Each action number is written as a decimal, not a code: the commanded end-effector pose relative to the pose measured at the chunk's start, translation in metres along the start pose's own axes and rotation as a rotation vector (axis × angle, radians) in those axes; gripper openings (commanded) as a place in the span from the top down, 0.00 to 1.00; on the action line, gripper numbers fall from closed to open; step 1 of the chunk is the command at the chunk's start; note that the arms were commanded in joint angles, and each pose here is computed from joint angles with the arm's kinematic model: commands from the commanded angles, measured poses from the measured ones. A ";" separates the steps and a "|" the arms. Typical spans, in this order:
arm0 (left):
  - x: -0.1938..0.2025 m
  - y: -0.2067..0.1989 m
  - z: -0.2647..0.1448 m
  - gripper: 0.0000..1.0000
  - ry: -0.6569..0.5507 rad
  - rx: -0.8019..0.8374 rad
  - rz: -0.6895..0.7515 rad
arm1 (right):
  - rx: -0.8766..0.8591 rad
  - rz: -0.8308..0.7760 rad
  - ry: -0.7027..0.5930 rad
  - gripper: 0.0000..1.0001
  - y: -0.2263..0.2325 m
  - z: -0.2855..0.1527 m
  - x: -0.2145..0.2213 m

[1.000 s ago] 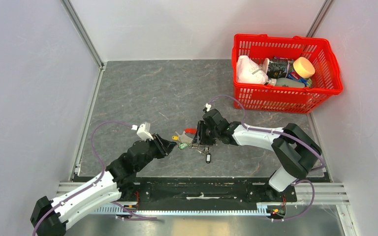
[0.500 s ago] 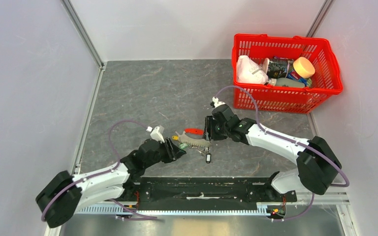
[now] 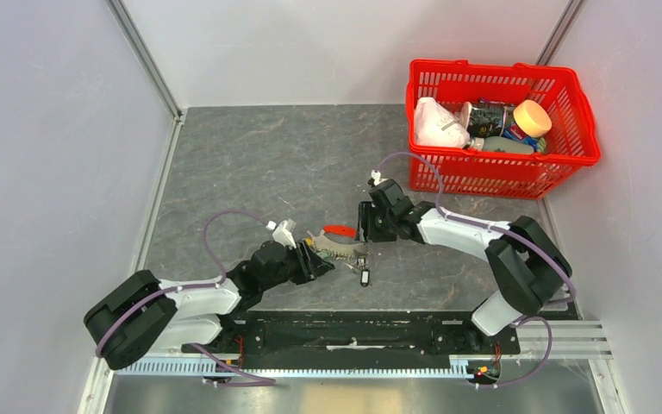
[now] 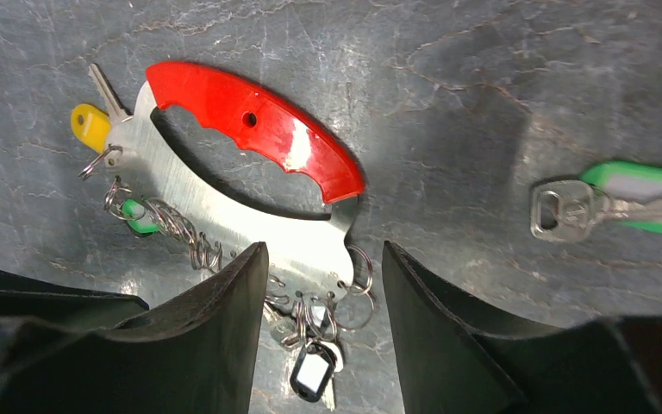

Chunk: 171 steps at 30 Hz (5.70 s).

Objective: Put the keys on the keyring

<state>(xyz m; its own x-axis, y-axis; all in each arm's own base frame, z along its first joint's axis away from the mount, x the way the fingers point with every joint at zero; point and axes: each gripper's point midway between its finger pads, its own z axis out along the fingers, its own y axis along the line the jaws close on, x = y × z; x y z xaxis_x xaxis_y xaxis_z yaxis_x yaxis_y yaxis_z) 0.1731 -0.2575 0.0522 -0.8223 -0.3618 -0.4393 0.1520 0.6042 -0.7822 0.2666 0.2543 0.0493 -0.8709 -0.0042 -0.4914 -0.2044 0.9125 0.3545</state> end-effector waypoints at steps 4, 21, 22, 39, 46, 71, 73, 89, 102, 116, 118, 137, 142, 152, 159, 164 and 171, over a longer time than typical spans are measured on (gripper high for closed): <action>-0.015 -0.020 0.016 0.55 -0.041 0.057 -0.015 | -0.067 -0.050 -0.075 0.41 0.022 0.019 -0.033; -0.024 0.000 0.045 0.59 -0.048 0.070 -0.083 | -0.030 0.013 -0.012 0.42 0.003 0.031 -0.002; -0.025 0.002 0.045 0.59 -0.054 0.065 -0.087 | -0.036 0.025 -0.005 0.42 0.003 0.030 0.002; -0.058 0.025 0.037 0.61 -0.137 0.012 -0.086 | -0.144 0.087 0.022 0.43 0.036 0.004 0.041; -0.080 0.031 0.024 0.61 -0.181 -0.021 -0.059 | -0.187 0.065 0.027 0.43 0.060 -0.001 0.046; -0.018 0.005 -0.009 0.46 0.087 0.118 -0.076 | -0.038 -0.086 -0.115 0.37 0.023 -0.045 -0.004; -0.011 0.005 -0.003 0.45 0.121 0.126 -0.073 | -0.038 -0.085 -0.111 0.37 0.021 -0.045 -0.002; -0.018 0.025 0.018 0.44 0.109 0.023 -0.015 | -0.056 -0.070 -0.118 0.37 0.019 -0.049 0.002; -0.015 0.024 0.032 0.45 0.136 0.029 -0.003 | -0.076 -0.059 -0.117 0.37 0.019 -0.049 0.007; -0.009 0.020 0.033 0.49 0.143 0.053 -0.020 | -0.083 -0.053 -0.117 0.37 0.019 -0.049 0.009; -0.007 0.019 0.031 0.49 0.143 0.057 -0.023 | -0.083 -0.052 -0.114 0.37 0.020 -0.049 0.009; -0.006 0.027 0.036 0.49 0.114 0.012 -0.019 | -0.091 -0.047 -0.125 0.37 0.019 -0.052 0.010; -0.010 0.029 0.037 0.49 0.099 -0.011 -0.002 | -0.094 -0.049 -0.126 0.37 0.020 -0.053 0.010; -0.015 0.032 0.038 0.49 0.078 -0.040 0.011 | -0.124 -0.031 -0.104 0.37 0.025 -0.037 0.015; -0.014 0.030 0.039 0.49 0.085 -0.032 0.013 | -0.153 -0.021 -0.094 0.37 0.031 -0.032 0.015; -0.014 0.027 0.041 0.49 0.087 -0.023 0.016 | -0.167 -0.008 -0.084 0.37 0.034 -0.025 0.016; -0.013 0.026 0.041 0.49 0.088 -0.021 0.015 | -0.161 0.006 -0.077 0.36 0.031 -0.007 0.017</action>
<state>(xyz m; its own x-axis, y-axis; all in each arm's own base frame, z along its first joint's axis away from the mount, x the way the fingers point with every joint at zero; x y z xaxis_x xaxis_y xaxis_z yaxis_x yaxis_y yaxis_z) 0.2082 -0.2709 0.0296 -0.8693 -0.3005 -0.3924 0.1595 0.5809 -0.7982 0.2319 0.2732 0.0609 -0.8459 0.0131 -0.5332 -0.2773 0.8431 0.4607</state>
